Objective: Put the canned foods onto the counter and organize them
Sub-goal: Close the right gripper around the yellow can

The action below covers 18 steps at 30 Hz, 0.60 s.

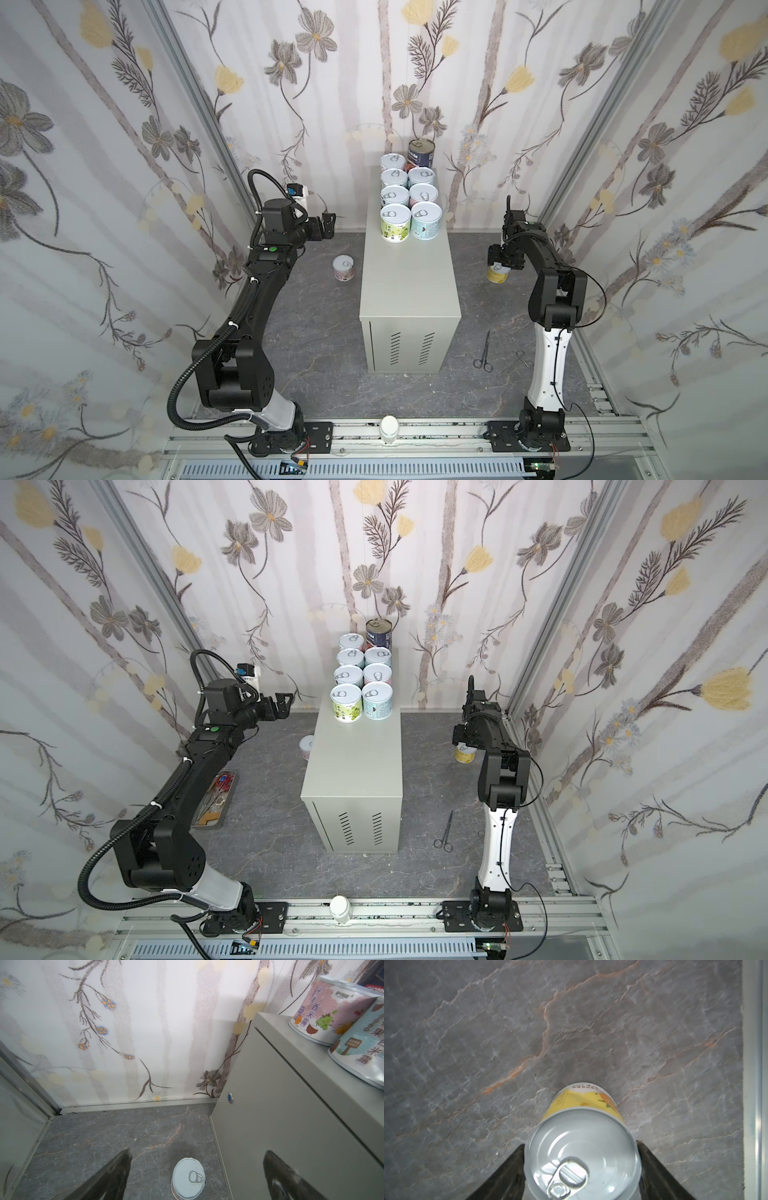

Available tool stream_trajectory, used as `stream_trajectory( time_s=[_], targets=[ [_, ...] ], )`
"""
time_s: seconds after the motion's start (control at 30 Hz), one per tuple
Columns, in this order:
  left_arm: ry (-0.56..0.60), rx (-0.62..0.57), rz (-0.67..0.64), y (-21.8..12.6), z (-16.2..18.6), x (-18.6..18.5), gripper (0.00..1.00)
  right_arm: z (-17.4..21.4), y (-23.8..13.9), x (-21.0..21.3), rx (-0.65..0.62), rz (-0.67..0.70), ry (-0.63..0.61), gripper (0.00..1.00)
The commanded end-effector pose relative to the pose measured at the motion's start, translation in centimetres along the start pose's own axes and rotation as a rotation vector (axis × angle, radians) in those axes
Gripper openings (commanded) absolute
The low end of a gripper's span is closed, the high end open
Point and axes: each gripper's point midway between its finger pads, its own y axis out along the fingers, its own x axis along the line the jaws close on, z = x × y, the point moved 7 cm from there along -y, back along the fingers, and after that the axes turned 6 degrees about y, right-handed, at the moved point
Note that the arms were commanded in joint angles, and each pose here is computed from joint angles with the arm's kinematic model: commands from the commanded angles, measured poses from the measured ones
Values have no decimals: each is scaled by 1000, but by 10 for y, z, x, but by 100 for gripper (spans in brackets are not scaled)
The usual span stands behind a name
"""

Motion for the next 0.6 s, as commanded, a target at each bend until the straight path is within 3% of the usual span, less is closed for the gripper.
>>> stream_trajectory(
  time_s=[0.0, 0.57],
  targets=[
    [21, -32, -3, -8, -7, -3, 100, 25, -1, 8, 58, -10, 1, 58],
    [39, -89, -16, -49, -13, -14, 100, 106, -9, 40, 16, -48, 5, 58]
  ],
)
